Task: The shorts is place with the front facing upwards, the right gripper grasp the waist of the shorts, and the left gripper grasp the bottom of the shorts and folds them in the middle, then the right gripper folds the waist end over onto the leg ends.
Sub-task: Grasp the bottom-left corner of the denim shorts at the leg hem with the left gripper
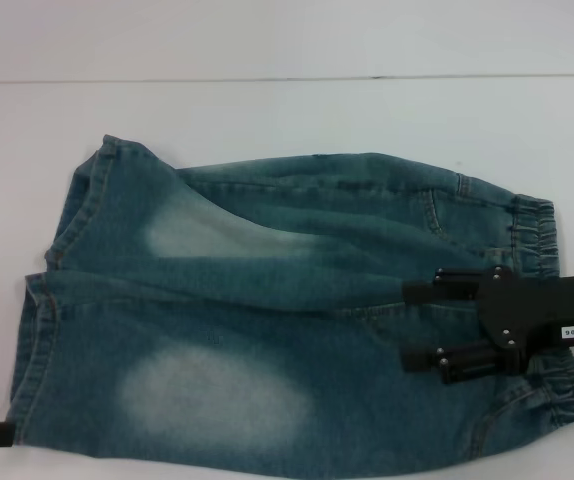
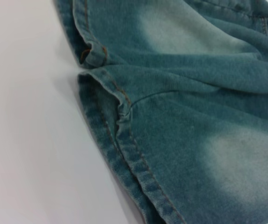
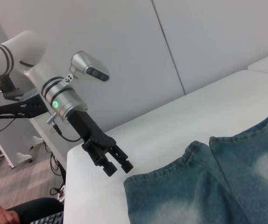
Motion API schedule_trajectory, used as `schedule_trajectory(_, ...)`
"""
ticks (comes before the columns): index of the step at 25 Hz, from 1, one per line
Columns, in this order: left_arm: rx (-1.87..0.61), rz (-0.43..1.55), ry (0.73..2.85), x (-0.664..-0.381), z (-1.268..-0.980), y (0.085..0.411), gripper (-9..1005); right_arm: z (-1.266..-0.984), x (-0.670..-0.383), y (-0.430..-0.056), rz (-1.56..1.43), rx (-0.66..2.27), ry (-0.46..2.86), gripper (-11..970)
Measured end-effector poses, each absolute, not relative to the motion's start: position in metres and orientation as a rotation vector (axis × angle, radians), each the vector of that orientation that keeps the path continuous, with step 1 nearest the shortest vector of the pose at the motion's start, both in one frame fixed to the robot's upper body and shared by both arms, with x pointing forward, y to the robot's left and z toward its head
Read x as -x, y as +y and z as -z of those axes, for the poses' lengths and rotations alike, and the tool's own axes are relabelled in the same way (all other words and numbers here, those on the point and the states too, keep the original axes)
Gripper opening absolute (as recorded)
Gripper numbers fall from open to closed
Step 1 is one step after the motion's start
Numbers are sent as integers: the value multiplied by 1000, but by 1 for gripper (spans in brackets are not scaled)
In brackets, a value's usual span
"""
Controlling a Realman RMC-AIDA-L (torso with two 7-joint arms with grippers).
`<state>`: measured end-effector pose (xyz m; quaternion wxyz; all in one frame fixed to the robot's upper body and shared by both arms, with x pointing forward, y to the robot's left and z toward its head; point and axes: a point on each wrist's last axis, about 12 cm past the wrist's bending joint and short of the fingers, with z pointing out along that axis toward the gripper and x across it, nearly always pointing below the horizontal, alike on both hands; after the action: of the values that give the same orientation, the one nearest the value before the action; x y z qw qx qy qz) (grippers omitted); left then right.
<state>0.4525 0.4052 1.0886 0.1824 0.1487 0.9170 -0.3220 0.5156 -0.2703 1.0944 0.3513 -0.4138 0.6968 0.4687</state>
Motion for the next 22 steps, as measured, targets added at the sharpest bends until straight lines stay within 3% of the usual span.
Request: schedule_trajectory(22, -443, 929, 2598, -460, -1081, 393, 853, -1093, -517, -268, -1209, 1075, 1799, 941)
